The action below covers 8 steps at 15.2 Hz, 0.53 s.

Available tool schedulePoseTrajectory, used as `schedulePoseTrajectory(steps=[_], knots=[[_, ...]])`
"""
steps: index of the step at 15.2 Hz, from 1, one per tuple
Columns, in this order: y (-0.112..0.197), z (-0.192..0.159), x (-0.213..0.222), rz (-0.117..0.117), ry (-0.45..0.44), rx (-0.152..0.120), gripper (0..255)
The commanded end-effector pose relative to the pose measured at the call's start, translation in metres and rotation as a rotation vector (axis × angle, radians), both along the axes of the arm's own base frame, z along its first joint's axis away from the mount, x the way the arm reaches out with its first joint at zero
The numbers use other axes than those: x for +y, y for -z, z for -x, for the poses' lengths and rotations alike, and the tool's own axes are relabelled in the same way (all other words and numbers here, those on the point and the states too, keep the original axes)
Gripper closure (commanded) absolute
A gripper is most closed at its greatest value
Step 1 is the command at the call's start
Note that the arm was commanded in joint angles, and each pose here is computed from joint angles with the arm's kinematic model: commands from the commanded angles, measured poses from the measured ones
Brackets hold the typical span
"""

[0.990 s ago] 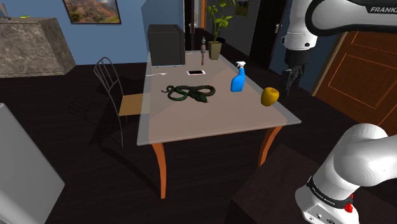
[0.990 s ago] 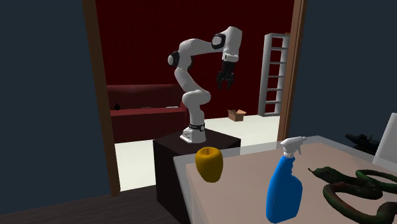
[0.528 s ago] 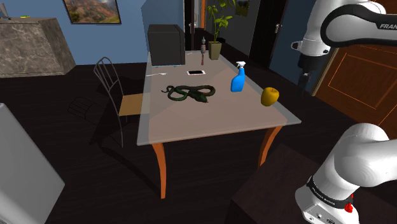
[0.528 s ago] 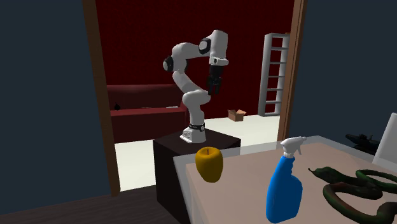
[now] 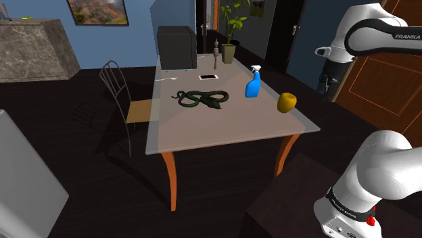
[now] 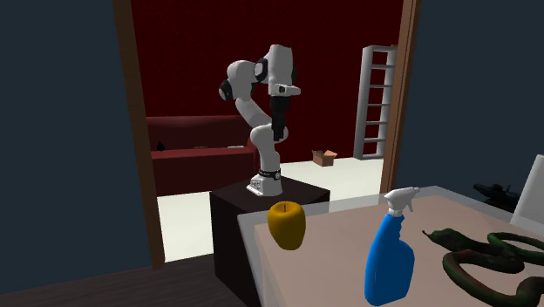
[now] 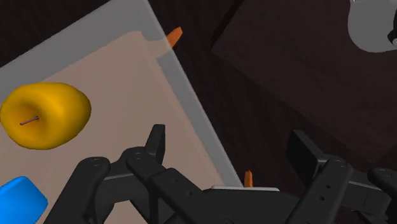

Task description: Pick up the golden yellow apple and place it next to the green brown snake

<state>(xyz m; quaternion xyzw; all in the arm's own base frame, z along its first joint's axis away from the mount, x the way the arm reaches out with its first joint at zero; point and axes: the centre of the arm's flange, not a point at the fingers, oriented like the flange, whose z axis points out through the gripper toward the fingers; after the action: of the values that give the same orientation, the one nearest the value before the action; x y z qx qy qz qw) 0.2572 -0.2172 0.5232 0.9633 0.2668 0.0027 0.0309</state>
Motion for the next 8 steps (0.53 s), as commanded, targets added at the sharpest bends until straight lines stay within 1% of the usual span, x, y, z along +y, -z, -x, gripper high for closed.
schedulePoseTrajectory(steps=[1, 8], knots=[[0.008, -0.004, -0.028, -0.005, -0.084, -0.016, 0], [0.036, -0.036, -0.112, -0.028, -0.354, -0.071, 0]])
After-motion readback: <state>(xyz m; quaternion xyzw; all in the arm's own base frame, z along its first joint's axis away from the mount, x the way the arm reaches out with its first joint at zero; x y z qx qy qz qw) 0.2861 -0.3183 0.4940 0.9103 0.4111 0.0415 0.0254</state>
